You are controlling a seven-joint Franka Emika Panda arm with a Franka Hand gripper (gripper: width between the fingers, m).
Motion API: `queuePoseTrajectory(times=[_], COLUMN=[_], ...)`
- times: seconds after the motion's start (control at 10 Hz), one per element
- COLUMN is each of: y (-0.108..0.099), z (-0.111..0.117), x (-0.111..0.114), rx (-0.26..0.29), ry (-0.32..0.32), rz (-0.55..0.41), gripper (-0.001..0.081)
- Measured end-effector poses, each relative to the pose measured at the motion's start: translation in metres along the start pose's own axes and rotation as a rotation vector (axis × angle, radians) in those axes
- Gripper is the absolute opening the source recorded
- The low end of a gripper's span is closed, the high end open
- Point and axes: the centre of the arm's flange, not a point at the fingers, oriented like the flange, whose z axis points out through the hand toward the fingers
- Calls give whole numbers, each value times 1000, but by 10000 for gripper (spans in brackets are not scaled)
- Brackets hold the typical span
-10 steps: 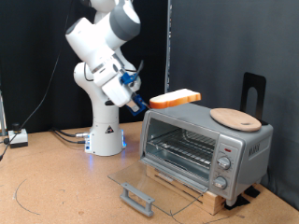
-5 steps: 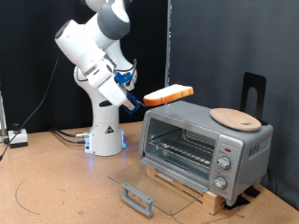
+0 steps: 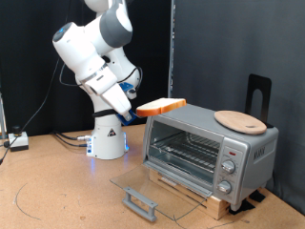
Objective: Make a piece of toast with the oven
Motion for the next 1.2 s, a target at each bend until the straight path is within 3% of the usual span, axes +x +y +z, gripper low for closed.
queuePoseTrajectory(times=[0.4, 0.8, 1.2], y=[1, 28, 43], z=[5, 20, 38], x=[-9, -31, -38], rx=[3, -30, -43], ry=[-38, -142, -178], rz=[-86, -82, -91], gripper=[396, 396, 396])
